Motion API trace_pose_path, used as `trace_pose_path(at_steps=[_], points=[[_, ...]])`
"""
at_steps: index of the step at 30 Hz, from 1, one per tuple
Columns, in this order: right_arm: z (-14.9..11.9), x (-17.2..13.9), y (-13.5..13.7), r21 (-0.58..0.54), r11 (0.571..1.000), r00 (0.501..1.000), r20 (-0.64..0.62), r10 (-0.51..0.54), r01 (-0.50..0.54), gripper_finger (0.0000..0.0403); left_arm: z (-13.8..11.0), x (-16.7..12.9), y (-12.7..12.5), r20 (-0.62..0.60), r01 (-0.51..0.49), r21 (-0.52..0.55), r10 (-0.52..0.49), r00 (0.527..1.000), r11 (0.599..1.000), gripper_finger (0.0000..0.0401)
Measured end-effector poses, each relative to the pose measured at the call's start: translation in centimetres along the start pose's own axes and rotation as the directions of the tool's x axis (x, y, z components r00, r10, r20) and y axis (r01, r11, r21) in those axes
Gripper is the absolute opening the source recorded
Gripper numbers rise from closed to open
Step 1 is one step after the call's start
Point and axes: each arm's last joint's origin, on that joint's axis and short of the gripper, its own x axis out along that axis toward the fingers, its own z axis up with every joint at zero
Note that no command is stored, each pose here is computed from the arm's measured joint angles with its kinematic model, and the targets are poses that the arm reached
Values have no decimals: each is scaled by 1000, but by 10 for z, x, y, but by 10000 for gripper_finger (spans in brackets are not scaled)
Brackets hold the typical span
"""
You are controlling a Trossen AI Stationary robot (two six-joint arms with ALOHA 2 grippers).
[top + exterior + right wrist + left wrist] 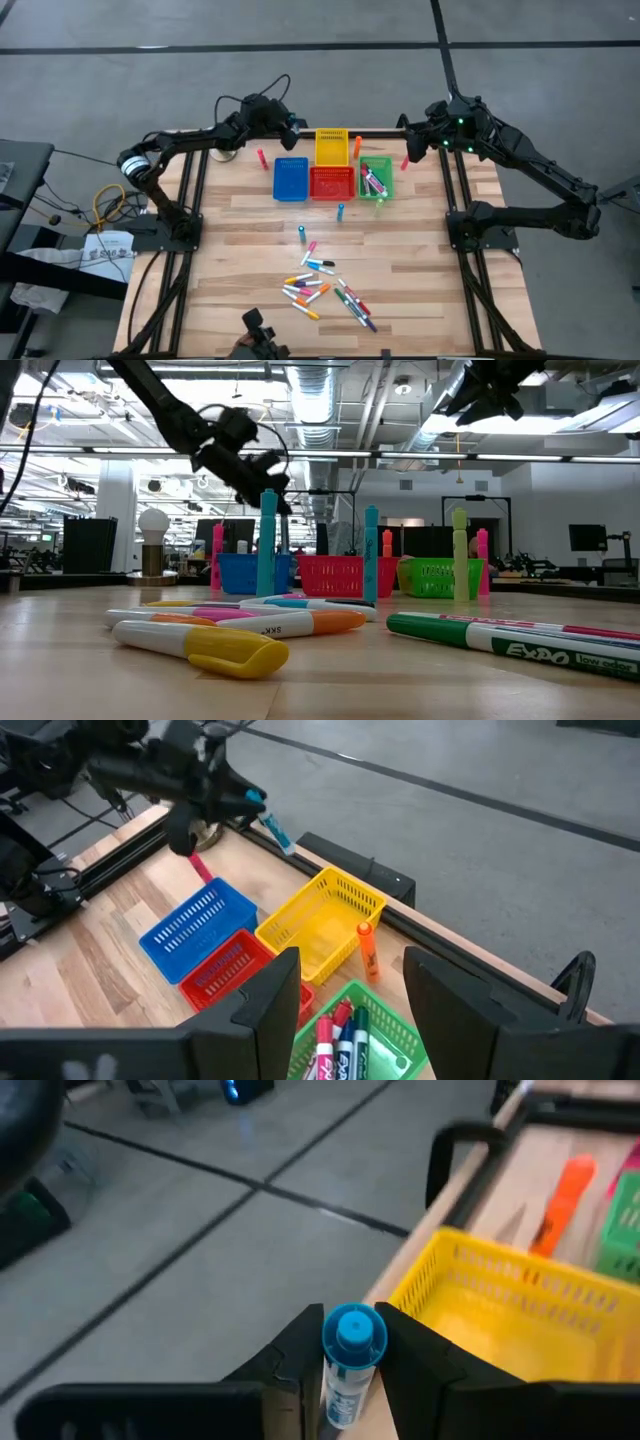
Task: Pick & Place Markers
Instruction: Put the large light blue marker pen into the green bin
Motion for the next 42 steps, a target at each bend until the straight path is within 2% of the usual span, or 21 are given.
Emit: trace_pose_path(at_steps=[4,12,18,23,28,34,39,42], points=[[0,0,0,0,1000,1000,3,0,0,170,18,-17,3,70,-15,-9,15,997,1000,85],[1,0,4,-50,999,1000,8,20,-20,170,51,-56,6,215,-17,-113,41,976,993,85],[4,8,20,-132,987,994,35,100,-94,170,71,-80,-5,307,43,-179,15,952,983,85],[3,23,38,-203,967,987,19,162,-155,170,82,-90,-27,353,132,-194,-56,934,972,85],[3,38,60,-329,919,971,23,237,-217,167,90,-96,-55,396,229,-167,-147,906,959,85],[-1,53,91,-377,876,941,33,337,-301,151,96,-105,-90,426,333,-115,-256,868,936,85],[-14,62,121,-476,798,911,-19,412,-371,139,102,-120,-118,449,423,-74,-349,823,903,85],[-25,68,137,-499,762,896,-71,439,-413,136,104,-131,-135,461,482,-53,-407,789,874,85]])
